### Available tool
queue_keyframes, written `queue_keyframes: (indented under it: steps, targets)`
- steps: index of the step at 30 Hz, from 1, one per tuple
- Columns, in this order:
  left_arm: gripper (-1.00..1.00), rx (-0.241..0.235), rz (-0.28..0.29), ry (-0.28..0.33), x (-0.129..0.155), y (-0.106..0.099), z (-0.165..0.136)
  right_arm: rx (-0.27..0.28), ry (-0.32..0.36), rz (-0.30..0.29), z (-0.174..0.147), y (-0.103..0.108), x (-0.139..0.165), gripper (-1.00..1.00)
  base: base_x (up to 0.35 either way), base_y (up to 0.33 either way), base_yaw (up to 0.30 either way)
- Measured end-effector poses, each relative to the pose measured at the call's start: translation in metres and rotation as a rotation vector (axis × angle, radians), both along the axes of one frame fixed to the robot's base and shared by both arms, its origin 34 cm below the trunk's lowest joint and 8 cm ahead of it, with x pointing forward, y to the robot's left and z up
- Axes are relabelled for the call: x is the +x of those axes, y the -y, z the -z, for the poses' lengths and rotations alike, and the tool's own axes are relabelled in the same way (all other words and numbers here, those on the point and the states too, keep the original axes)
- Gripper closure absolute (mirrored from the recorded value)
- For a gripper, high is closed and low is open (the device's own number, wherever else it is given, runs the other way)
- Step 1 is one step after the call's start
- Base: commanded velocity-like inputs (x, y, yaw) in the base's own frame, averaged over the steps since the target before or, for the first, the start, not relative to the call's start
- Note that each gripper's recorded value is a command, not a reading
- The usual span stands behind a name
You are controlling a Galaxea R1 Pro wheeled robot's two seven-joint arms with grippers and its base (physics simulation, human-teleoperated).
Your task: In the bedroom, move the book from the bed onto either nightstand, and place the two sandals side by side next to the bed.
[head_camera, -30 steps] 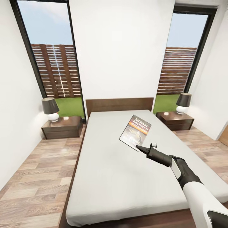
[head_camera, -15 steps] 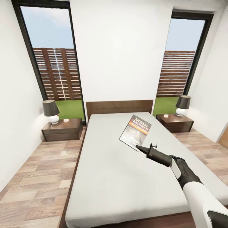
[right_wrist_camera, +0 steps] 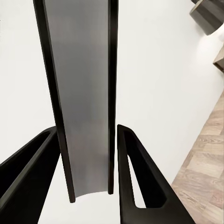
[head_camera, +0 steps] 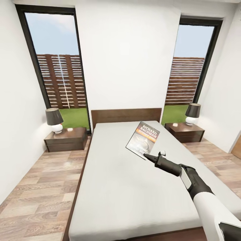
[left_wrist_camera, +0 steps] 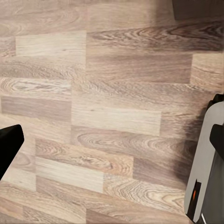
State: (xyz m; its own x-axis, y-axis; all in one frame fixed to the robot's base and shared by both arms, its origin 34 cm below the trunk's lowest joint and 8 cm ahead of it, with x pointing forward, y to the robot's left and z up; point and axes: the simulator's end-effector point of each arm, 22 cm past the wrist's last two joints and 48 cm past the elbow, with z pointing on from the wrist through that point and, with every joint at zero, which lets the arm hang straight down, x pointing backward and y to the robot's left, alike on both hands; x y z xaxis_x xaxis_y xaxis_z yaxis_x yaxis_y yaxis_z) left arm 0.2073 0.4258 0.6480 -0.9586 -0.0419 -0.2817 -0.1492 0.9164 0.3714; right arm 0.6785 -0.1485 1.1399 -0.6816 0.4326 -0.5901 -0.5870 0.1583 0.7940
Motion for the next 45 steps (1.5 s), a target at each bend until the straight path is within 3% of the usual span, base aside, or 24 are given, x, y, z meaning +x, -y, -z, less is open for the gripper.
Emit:
queue_keyframes:
  steps: [11, 21, 45]
  targets:
    - [-1.0, -0.004, -0.003, 0.017, 0.006, 0.003, -0.001, -0.001, 0.017, 0.0, -0.01, 0.0, -0.002, 1.0, 0.0, 0.0, 0.0]
    - [-1.0, -0.03, -0.003, 0.035, 0.012, 0.022, 0.001, -0.002, 0.033, -0.002, -0.019, -0.001, -0.005, 1.0, 0.0, 0.0, 0.0]
    - [-1.0, -0.037, -0.003, 0.073, 0.026, 0.027, -0.002, -0.003, 0.071, -0.006, -0.04, -0.003, -0.012, 1.0, 0.0, 0.0, 0.0]
